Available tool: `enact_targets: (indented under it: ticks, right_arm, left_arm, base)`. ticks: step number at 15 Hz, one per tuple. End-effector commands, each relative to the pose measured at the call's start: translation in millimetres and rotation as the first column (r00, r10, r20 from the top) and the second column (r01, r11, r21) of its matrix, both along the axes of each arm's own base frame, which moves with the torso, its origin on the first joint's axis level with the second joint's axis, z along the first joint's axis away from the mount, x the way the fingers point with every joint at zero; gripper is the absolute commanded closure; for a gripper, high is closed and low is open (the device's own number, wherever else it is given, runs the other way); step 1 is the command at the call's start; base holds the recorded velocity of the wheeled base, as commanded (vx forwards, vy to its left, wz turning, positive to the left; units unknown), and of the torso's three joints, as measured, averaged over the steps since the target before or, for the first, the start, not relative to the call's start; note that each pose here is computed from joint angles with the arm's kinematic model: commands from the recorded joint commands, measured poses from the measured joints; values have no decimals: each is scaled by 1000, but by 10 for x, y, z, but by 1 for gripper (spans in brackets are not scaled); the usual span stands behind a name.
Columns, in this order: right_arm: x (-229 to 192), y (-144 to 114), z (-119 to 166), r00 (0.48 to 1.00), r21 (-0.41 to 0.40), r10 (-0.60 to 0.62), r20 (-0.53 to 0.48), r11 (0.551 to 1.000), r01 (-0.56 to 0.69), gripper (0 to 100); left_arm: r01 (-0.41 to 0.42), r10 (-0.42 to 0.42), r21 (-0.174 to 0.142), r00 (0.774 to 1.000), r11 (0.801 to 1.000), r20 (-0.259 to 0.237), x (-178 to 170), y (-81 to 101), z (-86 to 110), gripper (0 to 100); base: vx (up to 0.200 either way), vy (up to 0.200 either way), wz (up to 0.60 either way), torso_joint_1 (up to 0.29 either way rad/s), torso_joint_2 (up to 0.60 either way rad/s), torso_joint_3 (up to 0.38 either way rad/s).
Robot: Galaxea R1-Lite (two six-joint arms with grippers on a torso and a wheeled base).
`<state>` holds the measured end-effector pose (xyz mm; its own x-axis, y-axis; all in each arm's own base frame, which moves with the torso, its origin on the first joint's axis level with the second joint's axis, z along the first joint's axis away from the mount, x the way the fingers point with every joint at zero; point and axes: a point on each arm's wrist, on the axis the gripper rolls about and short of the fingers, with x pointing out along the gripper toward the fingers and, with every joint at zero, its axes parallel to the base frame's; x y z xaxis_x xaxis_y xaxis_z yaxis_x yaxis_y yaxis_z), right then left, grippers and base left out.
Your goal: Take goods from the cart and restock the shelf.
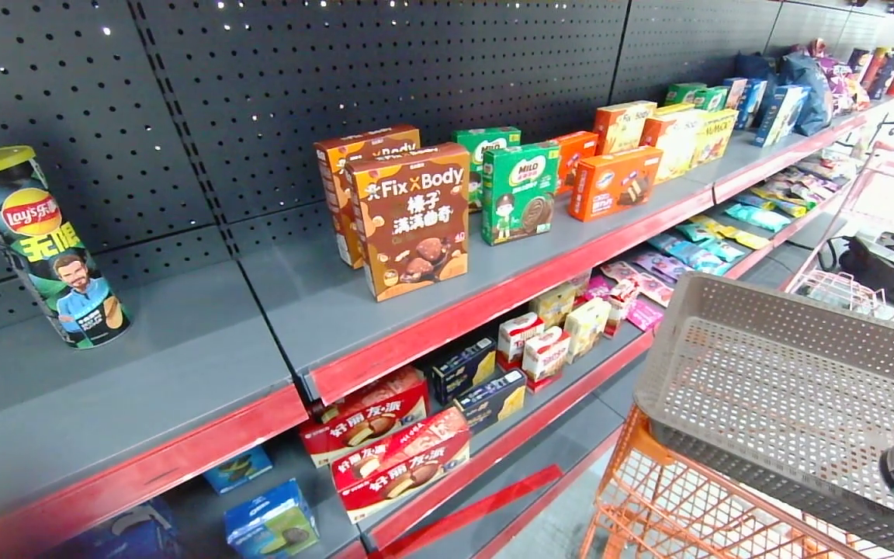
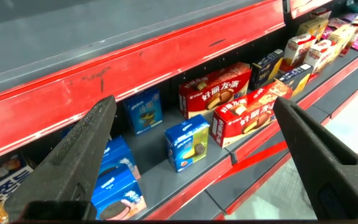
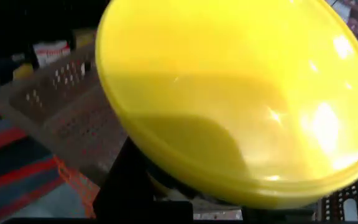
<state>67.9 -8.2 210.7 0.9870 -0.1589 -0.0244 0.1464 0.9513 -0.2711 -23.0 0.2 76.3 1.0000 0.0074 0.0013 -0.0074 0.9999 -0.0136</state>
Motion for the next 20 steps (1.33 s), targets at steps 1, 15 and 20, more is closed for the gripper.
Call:
enact_targets:
  ticks: [1, 15, 20]
  right_arm:
    - [-109, 9, 269, 992, 23, -6, 124, 1000, 3, 100]
    - [-183, -71, 382, 960, 39, -221, 173, 975, 218, 100]
    - [-175, -61, 346, 972, 33, -174, 161, 985, 171, 100]
  left_arm:
    - [0, 0, 0, 1000, 1000, 0, 0, 0, -1, 0]
    - [0, 0, 0, 1000, 1000, -1, 0, 0, -3, 0]
    - [-22, 22, -14, 1000, 1000, -1, 0, 5, -3, 0]
  base:
    - [0, 0, 0, 0, 0, 0]
    - [-29, 0, 0, 0, 0, 0]
    - [-80, 0, 0, 2, 4, 3]
